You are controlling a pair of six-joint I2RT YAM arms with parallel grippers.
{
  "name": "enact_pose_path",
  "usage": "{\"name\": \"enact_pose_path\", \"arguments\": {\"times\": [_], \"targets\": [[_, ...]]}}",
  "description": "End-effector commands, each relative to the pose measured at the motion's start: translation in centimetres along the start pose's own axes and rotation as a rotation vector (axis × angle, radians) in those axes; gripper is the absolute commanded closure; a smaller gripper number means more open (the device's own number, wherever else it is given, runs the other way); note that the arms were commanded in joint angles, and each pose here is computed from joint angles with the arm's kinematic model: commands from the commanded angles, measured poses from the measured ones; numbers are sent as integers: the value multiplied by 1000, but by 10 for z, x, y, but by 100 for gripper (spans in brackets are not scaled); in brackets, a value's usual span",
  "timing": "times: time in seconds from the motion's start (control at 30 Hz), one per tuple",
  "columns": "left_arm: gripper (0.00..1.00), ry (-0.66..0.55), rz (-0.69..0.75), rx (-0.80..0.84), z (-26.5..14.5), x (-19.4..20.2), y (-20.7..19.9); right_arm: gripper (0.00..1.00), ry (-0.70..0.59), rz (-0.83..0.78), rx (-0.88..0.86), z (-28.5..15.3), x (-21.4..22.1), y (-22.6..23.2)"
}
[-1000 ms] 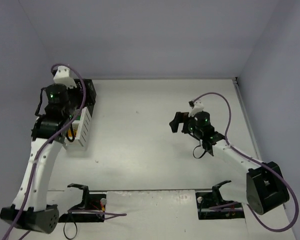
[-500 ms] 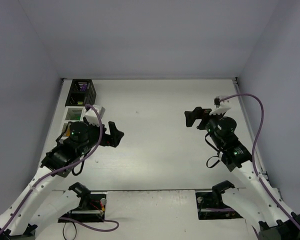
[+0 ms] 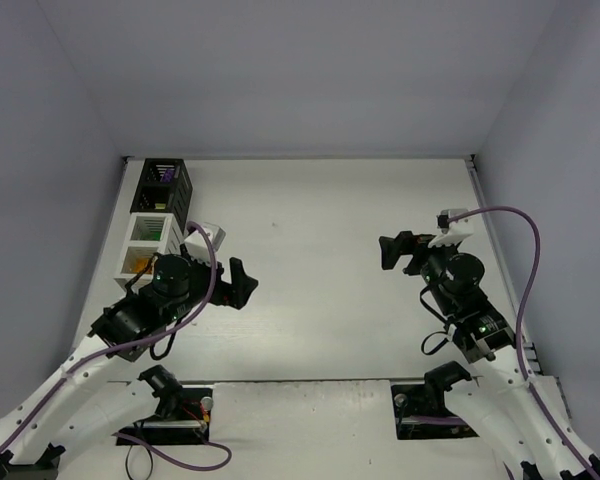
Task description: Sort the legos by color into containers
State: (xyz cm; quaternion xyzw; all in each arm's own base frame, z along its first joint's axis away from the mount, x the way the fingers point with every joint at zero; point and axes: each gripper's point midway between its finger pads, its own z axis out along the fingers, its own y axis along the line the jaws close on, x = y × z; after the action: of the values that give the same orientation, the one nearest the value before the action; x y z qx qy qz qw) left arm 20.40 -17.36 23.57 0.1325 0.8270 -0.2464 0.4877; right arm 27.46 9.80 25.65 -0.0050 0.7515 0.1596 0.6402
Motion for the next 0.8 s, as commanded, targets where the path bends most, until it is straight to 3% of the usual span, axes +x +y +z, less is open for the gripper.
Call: {"name": "enact_pose_path", "arguments": {"times": [0.0, 0.77], "targets": [[17, -59, -21, 11, 3, -20, -7, 0, -56, -8, 22, 1, -12, -4], [17, -7, -12, -33, 14, -11, 0, 0, -46, -17, 20, 4, -7, -4]]}}
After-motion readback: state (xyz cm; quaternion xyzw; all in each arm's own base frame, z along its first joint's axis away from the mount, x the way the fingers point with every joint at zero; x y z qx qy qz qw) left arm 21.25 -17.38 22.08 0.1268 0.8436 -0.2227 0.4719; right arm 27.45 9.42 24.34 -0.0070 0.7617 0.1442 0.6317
